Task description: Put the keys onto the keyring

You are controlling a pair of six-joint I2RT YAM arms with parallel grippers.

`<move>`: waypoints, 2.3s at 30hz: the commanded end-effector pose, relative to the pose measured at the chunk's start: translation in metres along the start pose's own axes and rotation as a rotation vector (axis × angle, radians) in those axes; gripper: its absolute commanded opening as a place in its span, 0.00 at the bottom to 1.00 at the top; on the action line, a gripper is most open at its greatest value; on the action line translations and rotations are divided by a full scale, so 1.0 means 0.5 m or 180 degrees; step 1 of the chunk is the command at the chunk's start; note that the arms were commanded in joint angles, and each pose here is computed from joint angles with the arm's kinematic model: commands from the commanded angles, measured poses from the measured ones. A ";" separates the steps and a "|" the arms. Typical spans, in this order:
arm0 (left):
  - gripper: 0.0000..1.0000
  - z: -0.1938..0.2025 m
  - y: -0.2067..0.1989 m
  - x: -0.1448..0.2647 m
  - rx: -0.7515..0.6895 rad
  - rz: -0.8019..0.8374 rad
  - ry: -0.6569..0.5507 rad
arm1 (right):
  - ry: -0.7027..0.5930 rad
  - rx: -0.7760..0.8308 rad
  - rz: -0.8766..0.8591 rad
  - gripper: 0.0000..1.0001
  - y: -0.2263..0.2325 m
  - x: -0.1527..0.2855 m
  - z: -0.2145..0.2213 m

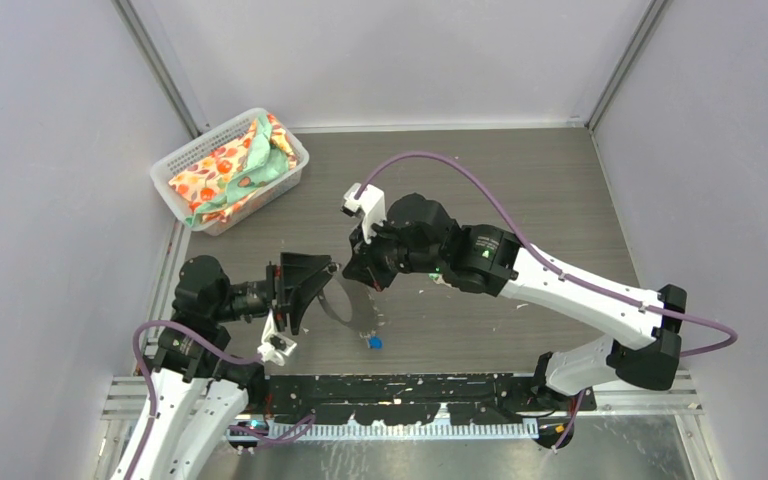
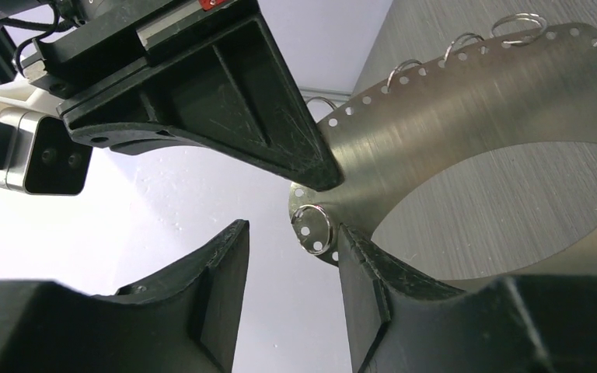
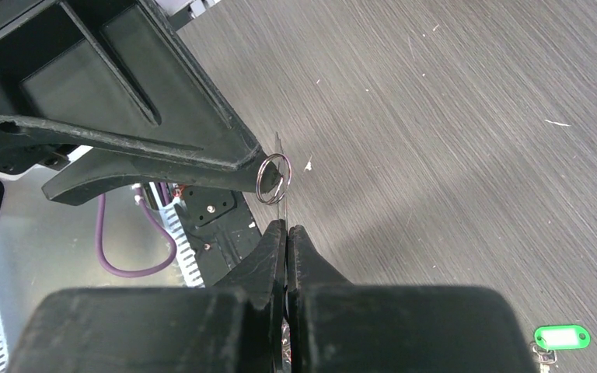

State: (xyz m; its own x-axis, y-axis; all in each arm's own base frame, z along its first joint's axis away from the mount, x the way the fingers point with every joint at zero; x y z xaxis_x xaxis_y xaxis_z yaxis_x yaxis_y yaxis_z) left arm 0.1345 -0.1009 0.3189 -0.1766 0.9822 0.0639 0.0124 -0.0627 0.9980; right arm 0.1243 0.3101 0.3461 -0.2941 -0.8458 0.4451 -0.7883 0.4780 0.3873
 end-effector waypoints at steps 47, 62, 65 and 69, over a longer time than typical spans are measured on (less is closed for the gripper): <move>0.01 -0.051 0.054 0.008 0.0545 -0.0157 -0.0374 | -0.0154 0.0328 -0.0451 0.01 0.031 0.064 0.000; 0.00 -0.080 0.130 -0.002 0.2736 -0.0111 -0.0816 | -0.0490 0.0777 -0.0926 0.01 0.034 0.077 0.018; 0.01 -0.071 0.140 -0.010 0.3133 -0.0175 -0.0832 | -0.0542 0.0818 -0.0915 0.01 0.034 0.074 0.014; 0.00 -0.067 0.140 -0.014 0.3201 -0.0135 -0.0894 | -0.0686 0.0826 -0.0950 0.03 0.036 0.077 0.010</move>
State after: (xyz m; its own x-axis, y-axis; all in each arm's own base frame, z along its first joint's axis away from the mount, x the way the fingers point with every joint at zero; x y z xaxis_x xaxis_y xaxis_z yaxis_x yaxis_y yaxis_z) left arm 0.1104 -0.1179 0.3631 0.0207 0.9987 -0.0476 0.8436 0.0081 0.5369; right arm 0.0977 0.2873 0.3578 -0.1166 -0.9667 0.2276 -0.9432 0.1796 0.2795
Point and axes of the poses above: each gripper's point midway between its finger pads, its own x axis back along the fingers, its own y axis along the line the jaws close on, z = x × y, the point moved 9 cm from there along x, back along the fingers, and after that the axes turned 9 degrees about -x, right-handed, at the moved point
